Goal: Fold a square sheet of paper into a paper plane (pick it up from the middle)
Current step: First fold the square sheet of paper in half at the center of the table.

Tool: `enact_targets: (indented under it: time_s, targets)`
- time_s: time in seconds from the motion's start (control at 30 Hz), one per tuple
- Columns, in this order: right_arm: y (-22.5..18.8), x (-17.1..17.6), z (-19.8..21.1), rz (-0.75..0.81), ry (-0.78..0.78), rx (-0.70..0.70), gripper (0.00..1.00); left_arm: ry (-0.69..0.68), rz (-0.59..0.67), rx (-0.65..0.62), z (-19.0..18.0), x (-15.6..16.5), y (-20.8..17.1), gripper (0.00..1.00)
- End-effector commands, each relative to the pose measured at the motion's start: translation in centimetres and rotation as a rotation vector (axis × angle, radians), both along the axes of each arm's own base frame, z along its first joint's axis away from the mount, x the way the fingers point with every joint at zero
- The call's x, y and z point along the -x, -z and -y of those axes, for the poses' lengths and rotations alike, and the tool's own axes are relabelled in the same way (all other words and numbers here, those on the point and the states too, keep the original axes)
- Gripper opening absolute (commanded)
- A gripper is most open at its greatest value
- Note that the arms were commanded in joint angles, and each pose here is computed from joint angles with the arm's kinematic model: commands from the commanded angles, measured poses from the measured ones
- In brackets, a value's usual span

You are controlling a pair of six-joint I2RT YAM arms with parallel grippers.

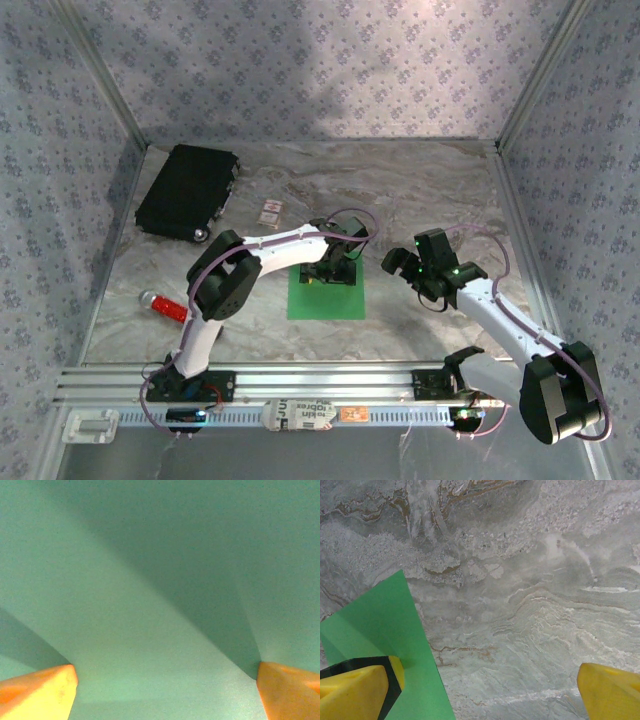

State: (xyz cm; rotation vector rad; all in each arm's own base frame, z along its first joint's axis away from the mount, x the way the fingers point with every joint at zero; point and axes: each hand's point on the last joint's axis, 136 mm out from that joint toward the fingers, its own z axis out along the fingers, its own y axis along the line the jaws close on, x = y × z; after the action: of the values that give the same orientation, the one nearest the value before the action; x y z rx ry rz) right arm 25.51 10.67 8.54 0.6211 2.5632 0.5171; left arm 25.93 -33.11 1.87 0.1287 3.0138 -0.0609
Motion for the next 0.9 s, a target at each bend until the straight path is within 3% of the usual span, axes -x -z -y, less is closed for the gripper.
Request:
enact_targets:
  time_s: [0.0, 0.23, 0.6, 0.87]
  targets:
    - [0.1, -0.1, 0.2, -0.003, 0.003, 0.007, 0.99, 0.016, -0.108, -0.092, -1.7, 2.2, 3.9, 0.91]
    - [0.1, 0.0, 0.3, -0.004, 0.005, 0.007, 0.99, 0.019, -0.088, -0.076, -1.3, 1.8, 3.0, 0.91]
    - [-0.1, -0.1, 0.1, 0.001, 0.0, 0.002, 0.99, 0.008, 0.035, -0.045, -0.7, -0.5, -2.5, 0.95]
    - [0.0, 0.0, 0.1, -0.001, -0.001, -0.001, 0.99, -0.011, 0.001, -0.028, -0.9, 0.1, -1.3, 0.96]
